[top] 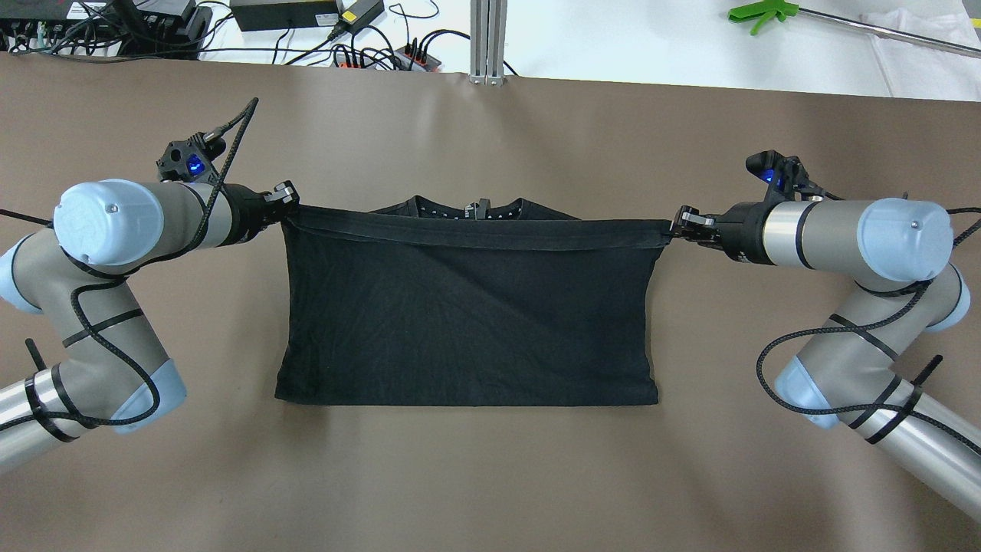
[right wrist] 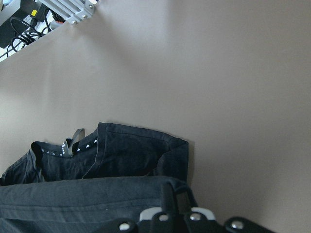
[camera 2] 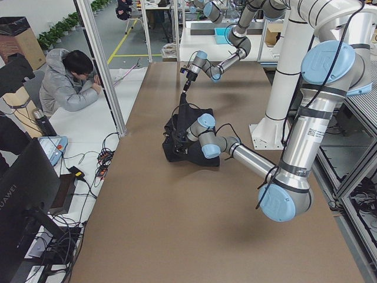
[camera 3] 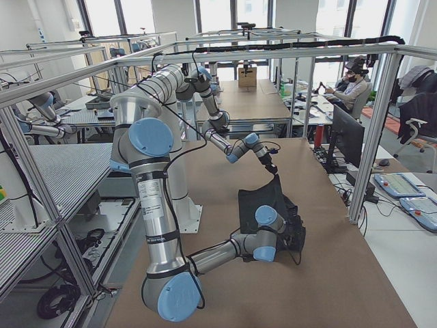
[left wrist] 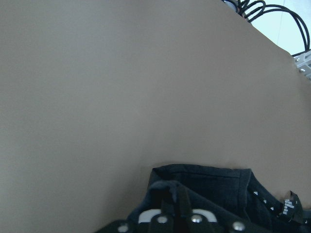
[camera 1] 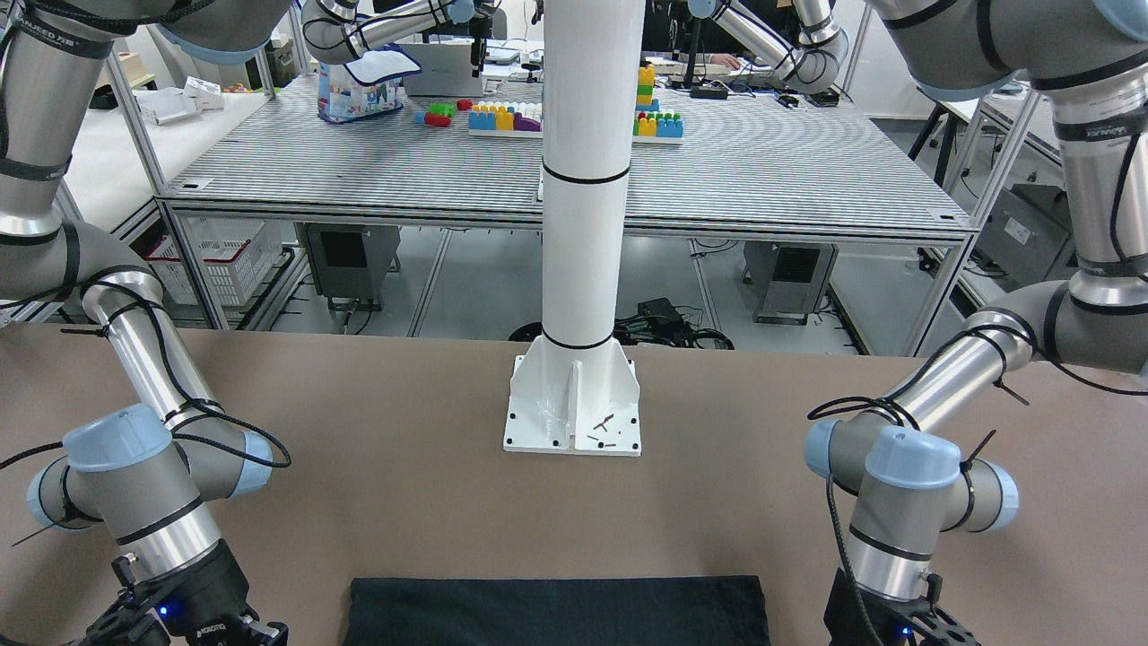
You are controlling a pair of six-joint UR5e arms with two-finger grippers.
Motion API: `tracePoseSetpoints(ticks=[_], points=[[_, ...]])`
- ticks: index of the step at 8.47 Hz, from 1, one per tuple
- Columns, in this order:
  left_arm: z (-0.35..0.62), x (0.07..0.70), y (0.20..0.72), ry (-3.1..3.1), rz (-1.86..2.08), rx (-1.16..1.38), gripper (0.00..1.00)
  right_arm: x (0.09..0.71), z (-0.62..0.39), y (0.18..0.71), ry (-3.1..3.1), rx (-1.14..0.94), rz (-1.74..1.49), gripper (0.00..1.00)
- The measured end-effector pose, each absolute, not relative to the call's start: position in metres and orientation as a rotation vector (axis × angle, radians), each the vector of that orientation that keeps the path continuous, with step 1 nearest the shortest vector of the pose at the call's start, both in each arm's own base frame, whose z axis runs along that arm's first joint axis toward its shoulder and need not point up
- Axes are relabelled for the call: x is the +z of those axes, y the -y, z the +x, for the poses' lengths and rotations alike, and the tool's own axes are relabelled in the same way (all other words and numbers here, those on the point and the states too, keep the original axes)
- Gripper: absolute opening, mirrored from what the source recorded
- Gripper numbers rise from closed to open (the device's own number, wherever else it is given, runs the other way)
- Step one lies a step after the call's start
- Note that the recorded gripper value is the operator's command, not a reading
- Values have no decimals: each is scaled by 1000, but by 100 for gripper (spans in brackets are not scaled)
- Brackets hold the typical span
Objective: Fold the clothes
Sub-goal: 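Open both grippers to release the hem and raise them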
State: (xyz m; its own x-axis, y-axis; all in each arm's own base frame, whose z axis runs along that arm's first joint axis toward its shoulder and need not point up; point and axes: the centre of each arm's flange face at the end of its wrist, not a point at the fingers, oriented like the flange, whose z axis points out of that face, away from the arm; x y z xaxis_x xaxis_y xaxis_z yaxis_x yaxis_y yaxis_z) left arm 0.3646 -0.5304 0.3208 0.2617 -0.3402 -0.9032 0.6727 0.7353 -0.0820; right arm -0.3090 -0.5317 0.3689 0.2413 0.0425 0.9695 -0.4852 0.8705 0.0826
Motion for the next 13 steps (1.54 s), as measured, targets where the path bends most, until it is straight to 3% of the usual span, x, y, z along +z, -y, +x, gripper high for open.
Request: tracePoseSetpoints(ticks=[3, 4, 5, 6, 7, 13], points=[[367, 304, 531, -1132, 356, -701, 0, 355, -310, 531, 1308, 371, 413, 0], [367, 303, 531, -1136, 353, -697, 0, 346, -312, 531, 1321, 365, 418, 4], [368, 302, 530, -1141, 345, -690, 0, 340, -315, 531, 1329, 359, 422, 26], [368, 301, 529, -1147, 339, -687, 48, 338, -316, 531, 1332, 352, 426, 71], [368, 301, 529, -1150, 336, -689, 99, 337, -317, 531, 1332, 347, 429, 93], [366, 300, 533, -1146, 364, -736, 100, 343, -319, 527, 1328, 342, 416, 93]])
